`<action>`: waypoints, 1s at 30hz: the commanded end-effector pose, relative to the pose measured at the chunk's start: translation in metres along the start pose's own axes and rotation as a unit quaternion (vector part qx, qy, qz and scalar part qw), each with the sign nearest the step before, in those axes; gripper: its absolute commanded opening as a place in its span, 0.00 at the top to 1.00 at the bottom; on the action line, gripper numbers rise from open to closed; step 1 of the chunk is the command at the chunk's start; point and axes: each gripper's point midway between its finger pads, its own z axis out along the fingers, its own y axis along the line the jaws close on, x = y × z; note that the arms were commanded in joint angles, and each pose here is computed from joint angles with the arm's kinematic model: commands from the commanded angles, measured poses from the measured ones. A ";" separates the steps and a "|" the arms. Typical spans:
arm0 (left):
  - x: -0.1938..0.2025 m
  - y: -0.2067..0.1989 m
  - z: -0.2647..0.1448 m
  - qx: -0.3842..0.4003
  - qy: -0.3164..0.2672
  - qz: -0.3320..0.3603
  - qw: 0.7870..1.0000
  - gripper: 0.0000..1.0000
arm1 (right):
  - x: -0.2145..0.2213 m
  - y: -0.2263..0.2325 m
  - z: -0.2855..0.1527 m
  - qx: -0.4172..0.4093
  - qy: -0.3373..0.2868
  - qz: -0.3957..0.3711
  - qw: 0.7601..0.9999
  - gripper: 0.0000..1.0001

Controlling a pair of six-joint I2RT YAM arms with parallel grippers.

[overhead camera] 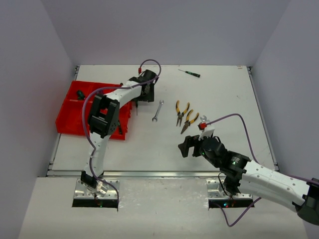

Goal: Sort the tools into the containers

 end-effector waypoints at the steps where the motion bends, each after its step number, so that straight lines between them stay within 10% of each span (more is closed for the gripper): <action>1: -0.006 0.009 0.016 -0.004 -0.014 -0.004 1.000 0.30 | -0.011 -0.001 0.000 0.003 -0.021 0.005 1.000 0.01; 8: 0.010 0.004 0.035 0.017 0.007 -0.005 1.000 0.40 | -0.010 -0.002 0.001 0.004 -0.021 0.006 1.000 0.01; 17: 0.030 -0.029 0.029 0.102 0.029 0.003 0.994 0.98 | -0.009 -0.002 0.002 0.007 -0.018 0.006 1.000 0.01; 30: -0.037 -0.038 -0.136 0.153 -0.133 -0.035 0.979 1.00 | -0.009 -0.004 0.002 0.010 -0.019 0.008 1.000 0.01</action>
